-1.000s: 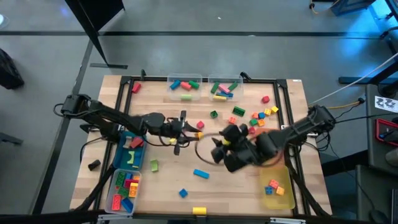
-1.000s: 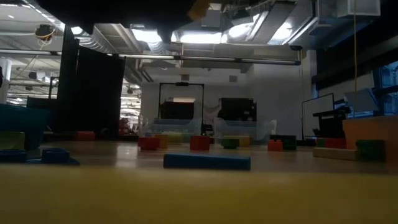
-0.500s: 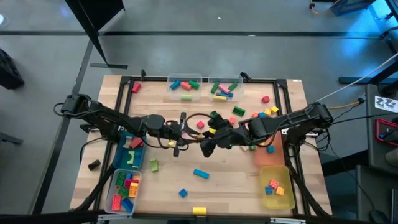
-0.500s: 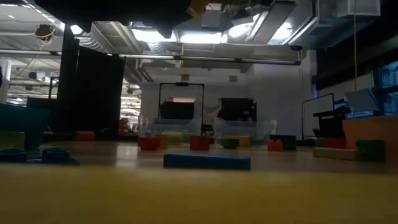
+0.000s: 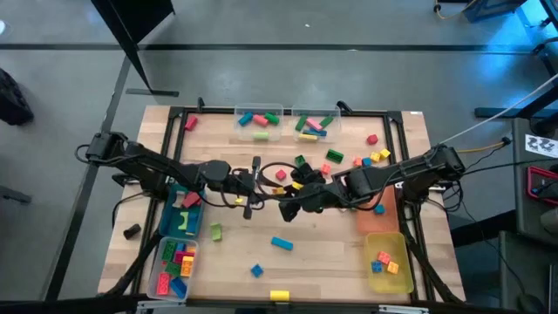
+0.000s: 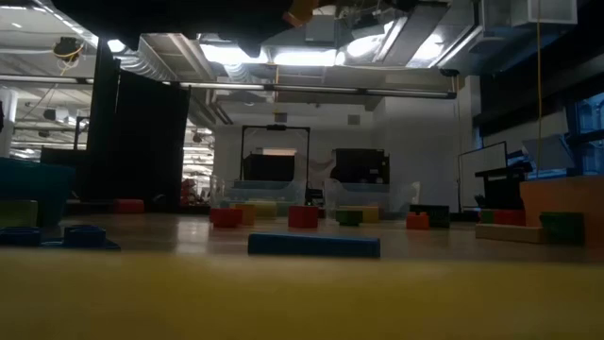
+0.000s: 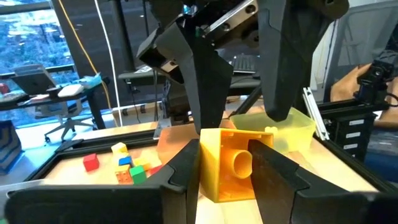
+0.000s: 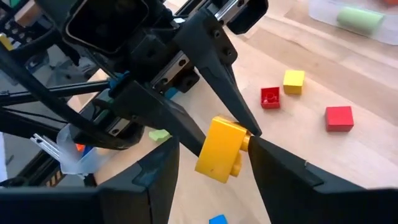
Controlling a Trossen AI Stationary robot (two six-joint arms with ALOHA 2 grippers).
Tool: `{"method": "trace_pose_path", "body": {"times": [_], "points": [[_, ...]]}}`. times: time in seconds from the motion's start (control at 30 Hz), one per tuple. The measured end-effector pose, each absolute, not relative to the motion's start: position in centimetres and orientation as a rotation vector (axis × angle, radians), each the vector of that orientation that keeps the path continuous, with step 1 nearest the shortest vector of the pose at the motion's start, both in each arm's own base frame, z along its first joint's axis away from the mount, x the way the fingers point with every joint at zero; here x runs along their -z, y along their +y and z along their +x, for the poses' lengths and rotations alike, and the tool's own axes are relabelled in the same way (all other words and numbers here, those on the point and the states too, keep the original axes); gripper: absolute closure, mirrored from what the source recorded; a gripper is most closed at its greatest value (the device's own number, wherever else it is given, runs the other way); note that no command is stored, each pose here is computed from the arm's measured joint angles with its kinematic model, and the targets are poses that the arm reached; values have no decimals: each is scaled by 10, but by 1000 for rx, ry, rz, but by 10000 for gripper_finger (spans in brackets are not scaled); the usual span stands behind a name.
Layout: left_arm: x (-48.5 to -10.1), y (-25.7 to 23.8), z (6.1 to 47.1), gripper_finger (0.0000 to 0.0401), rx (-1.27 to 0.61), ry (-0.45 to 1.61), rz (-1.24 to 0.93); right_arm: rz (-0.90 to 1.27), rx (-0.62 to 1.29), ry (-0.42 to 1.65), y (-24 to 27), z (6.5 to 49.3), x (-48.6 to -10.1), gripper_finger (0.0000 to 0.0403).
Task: Sort blocks by size
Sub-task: Put the yellow game piece into the yellow bin
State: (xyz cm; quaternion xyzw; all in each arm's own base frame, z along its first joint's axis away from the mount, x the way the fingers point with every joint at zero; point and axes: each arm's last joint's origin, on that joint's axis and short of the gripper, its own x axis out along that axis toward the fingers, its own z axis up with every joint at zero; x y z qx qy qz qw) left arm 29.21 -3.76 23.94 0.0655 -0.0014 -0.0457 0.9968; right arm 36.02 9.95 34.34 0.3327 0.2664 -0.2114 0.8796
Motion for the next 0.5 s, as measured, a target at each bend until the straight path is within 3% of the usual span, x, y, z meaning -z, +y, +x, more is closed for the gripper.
{"method": "trace_pose_path", "body": {"times": [0.5], "points": [[-239, -38, 292, 294, 95, 12, 129, 668, 480, 574, 98, 361, -338, 206]]}}
